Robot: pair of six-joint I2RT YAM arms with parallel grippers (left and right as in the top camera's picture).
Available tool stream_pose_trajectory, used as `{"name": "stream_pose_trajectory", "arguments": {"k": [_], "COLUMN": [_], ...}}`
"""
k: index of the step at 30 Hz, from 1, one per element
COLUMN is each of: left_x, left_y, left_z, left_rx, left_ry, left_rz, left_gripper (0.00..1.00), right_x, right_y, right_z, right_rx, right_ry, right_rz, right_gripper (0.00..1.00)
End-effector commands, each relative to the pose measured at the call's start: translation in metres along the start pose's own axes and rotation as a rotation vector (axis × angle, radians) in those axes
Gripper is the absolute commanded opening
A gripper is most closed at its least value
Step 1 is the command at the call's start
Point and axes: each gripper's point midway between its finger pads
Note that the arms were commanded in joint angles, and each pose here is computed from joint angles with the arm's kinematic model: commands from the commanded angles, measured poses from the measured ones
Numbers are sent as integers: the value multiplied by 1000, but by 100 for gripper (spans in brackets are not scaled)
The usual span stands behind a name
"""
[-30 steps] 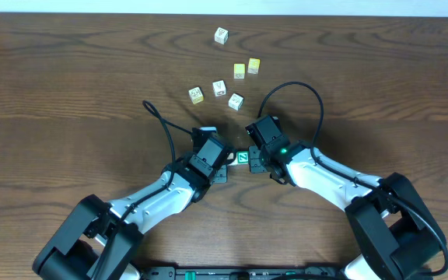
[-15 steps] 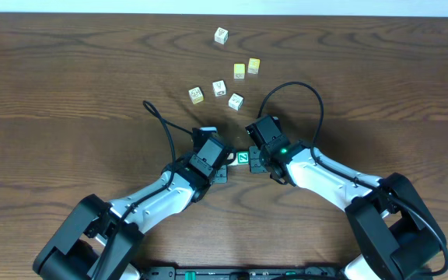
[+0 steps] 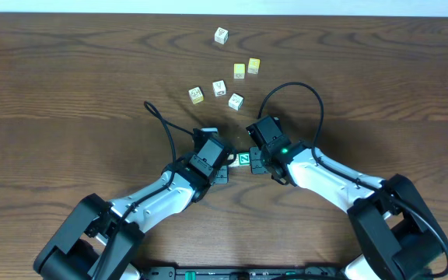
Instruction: Lift 4 blocks
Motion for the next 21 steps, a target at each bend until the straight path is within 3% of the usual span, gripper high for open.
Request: {"name": "stream_pose_trajectory", "arguments": {"k": [1,21], "left_x": [-73,-73], "left_y": [13,13], "left_z": [-19,-19], "left_rx": [-2,-2], "left_ry": [-281,-281], "left_rz": [55,55], "left_gripper": [8,7], "right_x": [65,52], "right_y": [2,1], "right_z": [-31,-34], "right_rx": [32,29], "right_ry": [287,221], "right_rz": [-77,-75], "right_gripper": [1,1]}}
Point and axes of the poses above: each gripper's point midway between its finger pads, its own z axis out along the fingers, its own x axis along the line the jaws close on, y = z × x, and after that the axes turned 7 degrees about z, right-handed
